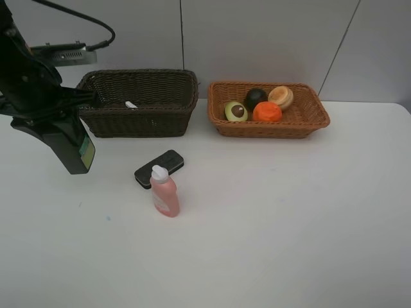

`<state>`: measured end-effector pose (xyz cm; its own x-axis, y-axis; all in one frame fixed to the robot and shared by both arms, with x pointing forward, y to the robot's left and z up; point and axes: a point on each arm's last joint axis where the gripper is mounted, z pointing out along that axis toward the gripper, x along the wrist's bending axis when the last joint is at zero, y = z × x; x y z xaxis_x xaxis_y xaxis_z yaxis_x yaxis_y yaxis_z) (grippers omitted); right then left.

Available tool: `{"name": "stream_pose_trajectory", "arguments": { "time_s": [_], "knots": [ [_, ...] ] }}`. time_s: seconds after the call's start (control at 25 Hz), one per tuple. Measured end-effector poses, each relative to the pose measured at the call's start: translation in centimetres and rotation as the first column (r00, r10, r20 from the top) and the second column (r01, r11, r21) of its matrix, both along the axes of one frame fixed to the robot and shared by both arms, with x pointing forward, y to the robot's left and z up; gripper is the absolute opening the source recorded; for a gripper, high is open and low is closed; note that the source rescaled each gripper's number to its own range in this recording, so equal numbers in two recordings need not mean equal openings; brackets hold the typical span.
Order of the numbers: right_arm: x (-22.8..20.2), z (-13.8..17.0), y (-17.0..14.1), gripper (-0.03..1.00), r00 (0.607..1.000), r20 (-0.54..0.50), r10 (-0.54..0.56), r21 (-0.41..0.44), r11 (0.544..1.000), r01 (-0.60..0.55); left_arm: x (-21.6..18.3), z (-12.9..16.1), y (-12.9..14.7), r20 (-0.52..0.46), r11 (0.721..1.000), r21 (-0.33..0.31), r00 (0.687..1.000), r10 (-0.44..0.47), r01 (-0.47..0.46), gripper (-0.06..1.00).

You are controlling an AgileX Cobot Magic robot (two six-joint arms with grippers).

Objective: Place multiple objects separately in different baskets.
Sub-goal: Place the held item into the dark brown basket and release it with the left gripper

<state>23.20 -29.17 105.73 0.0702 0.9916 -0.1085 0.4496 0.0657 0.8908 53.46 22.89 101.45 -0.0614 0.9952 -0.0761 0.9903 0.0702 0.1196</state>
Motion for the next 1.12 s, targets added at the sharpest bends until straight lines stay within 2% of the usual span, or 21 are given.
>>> {"name": "stream_pose_trajectory", "arguments": {
  "time_s": [0.16, 0.28, 0.44, 0.56, 0.68, 0.84, 1.12],
  "knots": [
    [0.0, 0.0, 0.0, 0.99, 1.0, 0.0, 0.0, 0.0, 1.0, 0.0, 0.5, 4.9, -0.1, 0.093, 1.0, -0.018, 0.996, -0.004, 0.006, 0.12],
    [0.0, 0.0, 0.0, 0.99, 1.0, 0.0, 0.0, 0.0, 1.0, 0.0, 1.3, 7.5, -0.1, 0.165, 1.0, -0.011, 0.986, -0.009, 0.011, 0.12],
    [0.0, 0.0, 0.0, 0.99, 1.0, 0.0, 0.0, 0.0, 1.0, 0.0, 2.9, 9.9, -0.1, 0.265, 1.0, 0.011, 0.964, -0.016, 0.014, 0.12],
    [0.0, 0.0, 0.0, 0.99, 1.0, 0.0, 0.0, 0.0, 1.0, 0.0, 4.8, 10.2, -0.3, 0.317, 0.999, 0.032, 0.948, -0.024, 0.014, 0.12],
    [0.0, 0.0, 0.0, 0.99, 1.0, 0.0, 0.0, 0.0, 1.0, 0.0, 7.4, 9.2, -0.8, 0.348, 0.999, 0.034, 0.937, -0.028, 0.017, 0.12],
    [0.0, 0.0, 0.0, 0.99, 1.0, 0.0, 0.0, 0.0, 1.0, 0.0, 11.0, 6.3, -1.7, 0.361, 0.999, 0.033, 0.932, -0.035, 0.025, 0.12],
    [0.0, 0.0, 0.0, 0.99, 1.0, 0.0, 0.0, 0.0, 1.0, 0.0, 14.9, -0.5, -2.6, 0.288, 0.998, 0.05, 0.957, -0.045, 0.032, 0.12]
  ]
}}
